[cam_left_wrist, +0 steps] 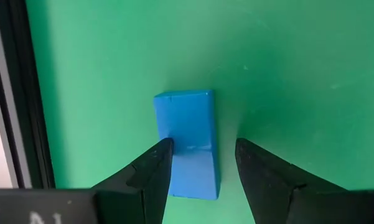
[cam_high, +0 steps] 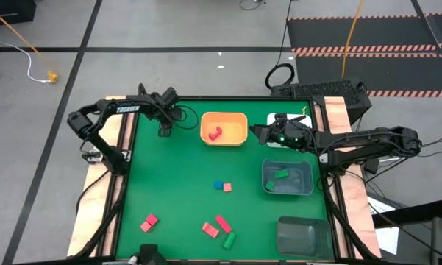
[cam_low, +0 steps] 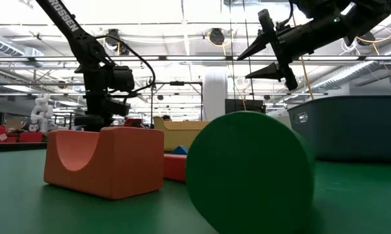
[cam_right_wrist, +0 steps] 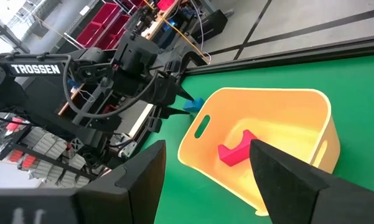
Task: Sort & place blocks by color
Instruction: Put the top blue block into the white bin
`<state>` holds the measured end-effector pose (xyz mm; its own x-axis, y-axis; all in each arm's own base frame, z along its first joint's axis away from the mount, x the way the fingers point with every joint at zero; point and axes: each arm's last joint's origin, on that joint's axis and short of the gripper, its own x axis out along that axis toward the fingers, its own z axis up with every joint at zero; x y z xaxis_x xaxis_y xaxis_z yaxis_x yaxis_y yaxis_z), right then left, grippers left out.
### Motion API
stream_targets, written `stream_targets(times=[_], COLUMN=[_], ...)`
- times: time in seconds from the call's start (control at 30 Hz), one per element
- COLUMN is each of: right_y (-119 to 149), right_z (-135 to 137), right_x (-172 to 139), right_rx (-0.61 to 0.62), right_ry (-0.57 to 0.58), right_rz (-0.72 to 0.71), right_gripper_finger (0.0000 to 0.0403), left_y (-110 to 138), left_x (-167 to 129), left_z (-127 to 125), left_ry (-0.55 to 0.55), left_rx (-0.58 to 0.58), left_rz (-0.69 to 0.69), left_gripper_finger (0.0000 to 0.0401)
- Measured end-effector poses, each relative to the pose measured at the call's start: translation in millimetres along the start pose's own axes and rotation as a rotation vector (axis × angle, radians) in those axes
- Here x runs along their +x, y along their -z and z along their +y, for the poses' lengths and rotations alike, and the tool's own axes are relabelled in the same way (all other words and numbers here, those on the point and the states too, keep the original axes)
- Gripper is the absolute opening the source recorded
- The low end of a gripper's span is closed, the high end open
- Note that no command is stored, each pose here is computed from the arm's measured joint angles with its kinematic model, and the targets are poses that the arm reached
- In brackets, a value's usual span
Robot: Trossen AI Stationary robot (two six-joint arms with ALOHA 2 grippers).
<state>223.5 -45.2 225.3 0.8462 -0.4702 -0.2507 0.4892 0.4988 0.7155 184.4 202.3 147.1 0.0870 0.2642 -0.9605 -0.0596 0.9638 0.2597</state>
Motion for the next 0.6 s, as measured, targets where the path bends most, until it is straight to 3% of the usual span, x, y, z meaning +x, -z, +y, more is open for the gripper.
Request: stream_targets(times=[0.47, 0.6], right_y=[0.0, 0.0], right_z=[0.0, 0.0], right_x=[0.0, 0.0], right_rx=[0.0, 0.0], right_ry=[0.0, 0.0], right_rz=[0.0, 0.0], right_gripper_finger=[0.0222, 0.0222], left_y=[2.4, 10.1], left_x=[-17.0, -15.6], left_z=[5.9, 9.0], left_ry=[-0.065, -0.036], left_rx=[-0.041, -0.052], left_rz=[-0.06, -0.04], left_gripper_finger=[0.0179, 0.0179])
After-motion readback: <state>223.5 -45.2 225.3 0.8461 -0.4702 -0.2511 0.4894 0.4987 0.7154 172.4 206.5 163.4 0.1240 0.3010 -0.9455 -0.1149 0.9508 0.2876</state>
